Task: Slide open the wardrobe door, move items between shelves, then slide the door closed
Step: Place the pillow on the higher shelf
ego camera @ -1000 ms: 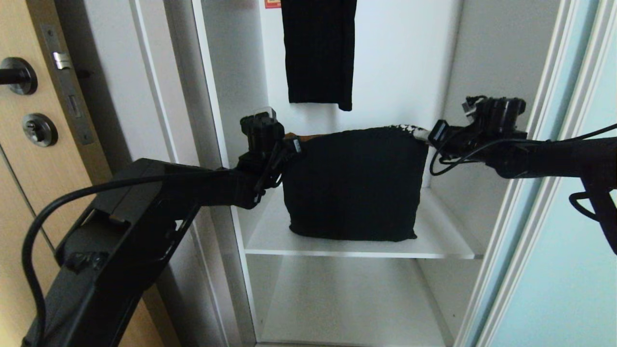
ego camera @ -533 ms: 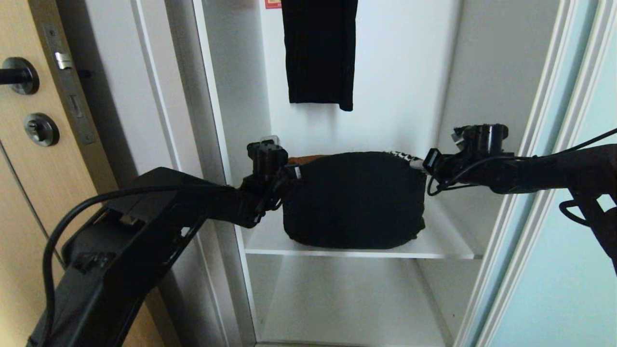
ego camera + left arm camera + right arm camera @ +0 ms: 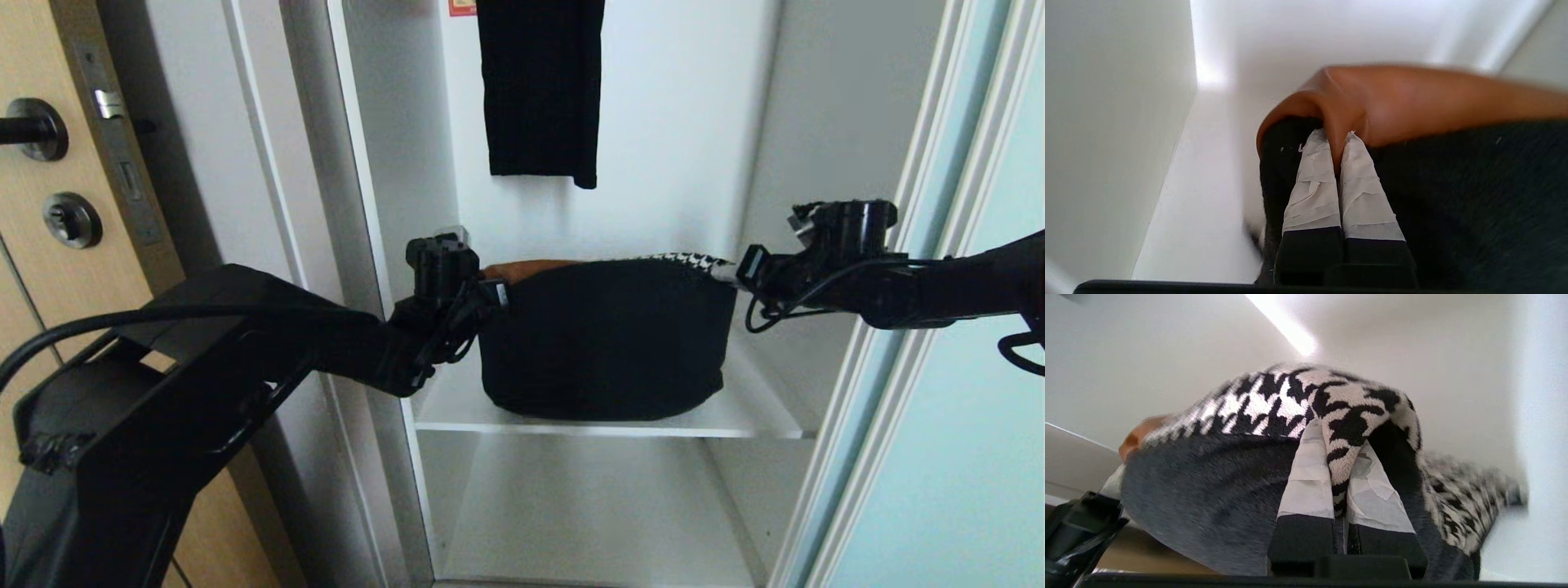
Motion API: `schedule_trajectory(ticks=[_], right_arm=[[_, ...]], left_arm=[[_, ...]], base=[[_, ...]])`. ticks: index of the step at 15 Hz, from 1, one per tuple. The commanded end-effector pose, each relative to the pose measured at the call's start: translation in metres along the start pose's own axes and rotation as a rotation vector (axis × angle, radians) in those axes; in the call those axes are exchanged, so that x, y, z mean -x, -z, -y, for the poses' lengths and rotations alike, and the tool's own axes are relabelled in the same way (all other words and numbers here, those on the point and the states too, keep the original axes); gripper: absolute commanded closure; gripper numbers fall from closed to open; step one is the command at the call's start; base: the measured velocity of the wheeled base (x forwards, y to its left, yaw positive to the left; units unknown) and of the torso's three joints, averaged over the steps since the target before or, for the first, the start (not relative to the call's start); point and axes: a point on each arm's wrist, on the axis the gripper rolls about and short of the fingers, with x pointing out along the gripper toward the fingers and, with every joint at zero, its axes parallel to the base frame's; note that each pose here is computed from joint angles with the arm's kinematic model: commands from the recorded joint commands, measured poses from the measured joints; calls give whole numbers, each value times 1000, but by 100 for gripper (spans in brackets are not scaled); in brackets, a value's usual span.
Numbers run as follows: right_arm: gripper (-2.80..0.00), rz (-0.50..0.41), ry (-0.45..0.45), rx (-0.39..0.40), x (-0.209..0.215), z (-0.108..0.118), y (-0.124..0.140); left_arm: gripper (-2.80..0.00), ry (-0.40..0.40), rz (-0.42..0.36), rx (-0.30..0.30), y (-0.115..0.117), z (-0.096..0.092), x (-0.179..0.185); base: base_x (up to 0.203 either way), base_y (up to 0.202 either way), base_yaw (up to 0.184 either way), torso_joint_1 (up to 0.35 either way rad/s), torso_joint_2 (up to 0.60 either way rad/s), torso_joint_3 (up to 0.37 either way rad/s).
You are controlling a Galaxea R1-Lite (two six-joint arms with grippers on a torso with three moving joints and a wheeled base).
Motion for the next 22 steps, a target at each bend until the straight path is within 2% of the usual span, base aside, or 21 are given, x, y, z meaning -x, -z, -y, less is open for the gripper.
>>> schedule_trajectory(ticks=[1,4,6,7,8,10,12,14,15,16,20,22], right_arm=[[0,92,-97,67,5,-32,-20],[0,214,-222,142,23,-81,-50],[0,333,-334,195,49,-122,-74],[0,386,-384,224,61,-138,-80],[0,406,-406,233,67,-143,-80],[0,365,-400,218,53,-125,-65],[0,277,-342,170,8,-79,-41],[0,216,-285,131,-24,-38,-20],[0,208,-276,124,-27,-32,-17],[0,219,-284,130,-22,-37,-22],[0,283,-341,168,4,-71,-50],[0,325,-376,186,19,-91,-66]], left_arm=[[0,33,133,30,-40,11,0],[0,82,307,62,-95,24,2],[0,136,398,72,-133,31,20],[0,164,438,74,-145,33,29],[0,179,466,74,-148,34,31],[0,167,411,51,-121,29,11],[0,125,302,15,-66,12,-24],[0,79,229,-4,-30,-11,-45],[0,74,231,0,-32,-13,-44],[0,74,247,4,-42,-12,-40],[0,99,309,6,-92,-3,-15],[0,140,356,13,-125,2,5]], base=[[0,0,0,0,0,0],[0,0,0,0,0,0],[0,0,0,0,0,0],[0,0,0,0,0,0],[0,0,0,0,0,0],[0,0,0,0,0,0],[0,0,0,0,0,0],[0,0,0,0,0,0],[0,0,0,0,0,0],[0,0,0,0,0,0],[0,0,0,0,0,0],[0,0,0,0,0,0]])
